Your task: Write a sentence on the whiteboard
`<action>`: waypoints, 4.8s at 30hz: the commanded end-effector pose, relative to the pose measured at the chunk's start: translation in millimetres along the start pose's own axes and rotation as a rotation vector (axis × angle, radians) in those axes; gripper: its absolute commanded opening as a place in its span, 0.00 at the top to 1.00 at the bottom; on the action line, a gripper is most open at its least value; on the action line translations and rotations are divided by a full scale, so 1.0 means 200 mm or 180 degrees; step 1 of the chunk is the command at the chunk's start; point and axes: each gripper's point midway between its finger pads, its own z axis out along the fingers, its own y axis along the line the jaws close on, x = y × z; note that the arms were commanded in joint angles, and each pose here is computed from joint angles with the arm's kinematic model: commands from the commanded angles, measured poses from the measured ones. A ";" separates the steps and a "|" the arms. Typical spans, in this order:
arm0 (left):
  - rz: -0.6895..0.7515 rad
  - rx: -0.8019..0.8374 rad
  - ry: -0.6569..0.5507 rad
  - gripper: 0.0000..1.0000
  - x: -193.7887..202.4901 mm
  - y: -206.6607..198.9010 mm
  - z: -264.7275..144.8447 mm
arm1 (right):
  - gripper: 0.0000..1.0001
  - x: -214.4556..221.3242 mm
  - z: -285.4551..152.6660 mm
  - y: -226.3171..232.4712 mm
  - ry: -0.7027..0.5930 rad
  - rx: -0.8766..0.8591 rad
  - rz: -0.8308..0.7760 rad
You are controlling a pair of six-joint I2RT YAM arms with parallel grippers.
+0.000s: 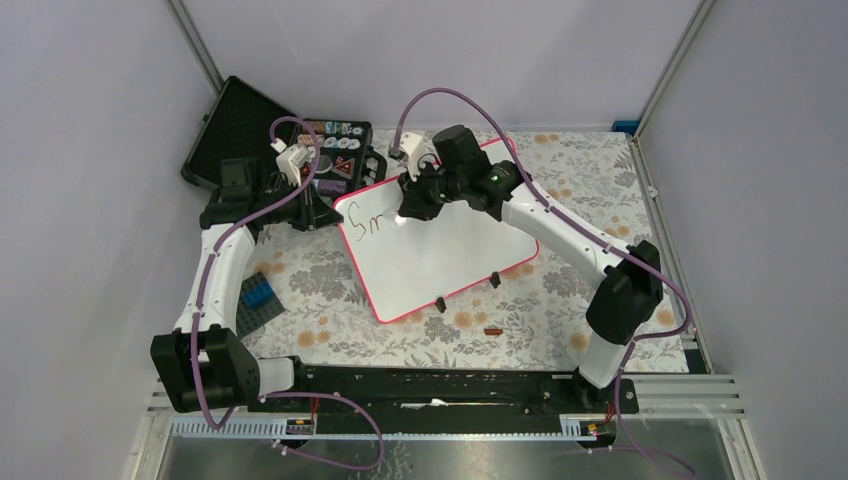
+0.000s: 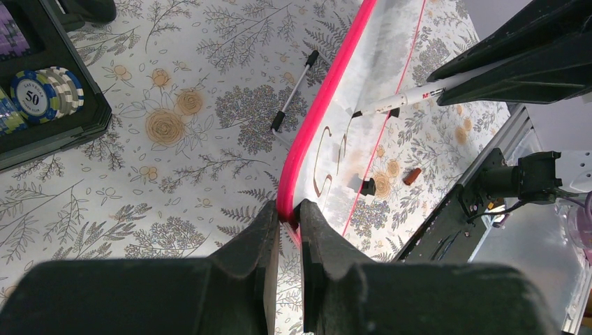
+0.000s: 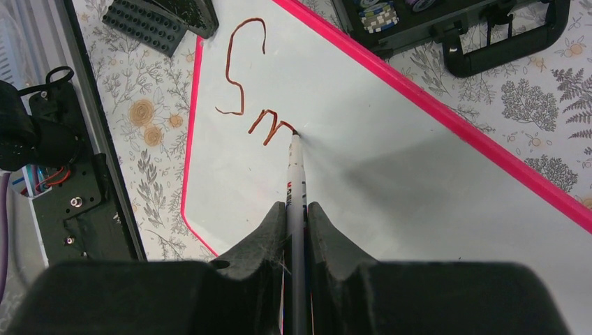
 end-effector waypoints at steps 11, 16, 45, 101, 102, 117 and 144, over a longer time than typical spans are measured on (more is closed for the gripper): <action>0.0311 -0.0052 -0.0182 1.00 -0.07 0.00 -0.03 | 1.00 0.11 -0.02 -0.03 0.0105 0.0011 -0.0028; 0.0312 -0.0051 -0.0177 1.00 -0.07 0.00 -0.02 | 1.00 0.07 -0.03 0.01 0.0054 -0.0065 -0.0057; 0.0321 -0.0034 -0.0180 1.00 -0.07 -0.01 -0.03 | 1.00 -0.09 -0.09 -0.01 -0.0227 -0.0095 -0.0034; 0.0316 -0.0051 -0.0178 1.00 -0.07 0.00 -0.03 | 1.00 0.07 -0.08 -0.03 0.0008 -0.0031 -0.0065; 0.0318 -0.0051 -0.0179 1.00 -0.07 0.00 -0.03 | 1.00 0.08 -0.08 -0.03 0.0012 -0.0028 -0.0068; 0.0313 -0.0050 -0.0176 1.00 -0.07 0.00 -0.02 | 1.00 0.07 -0.11 -0.05 0.0022 0.0047 -0.0132; 0.0318 -0.0027 -0.0182 1.00 -0.07 -0.01 -0.03 | 1.00 -0.17 -0.14 -0.05 -0.0252 0.0046 -0.0138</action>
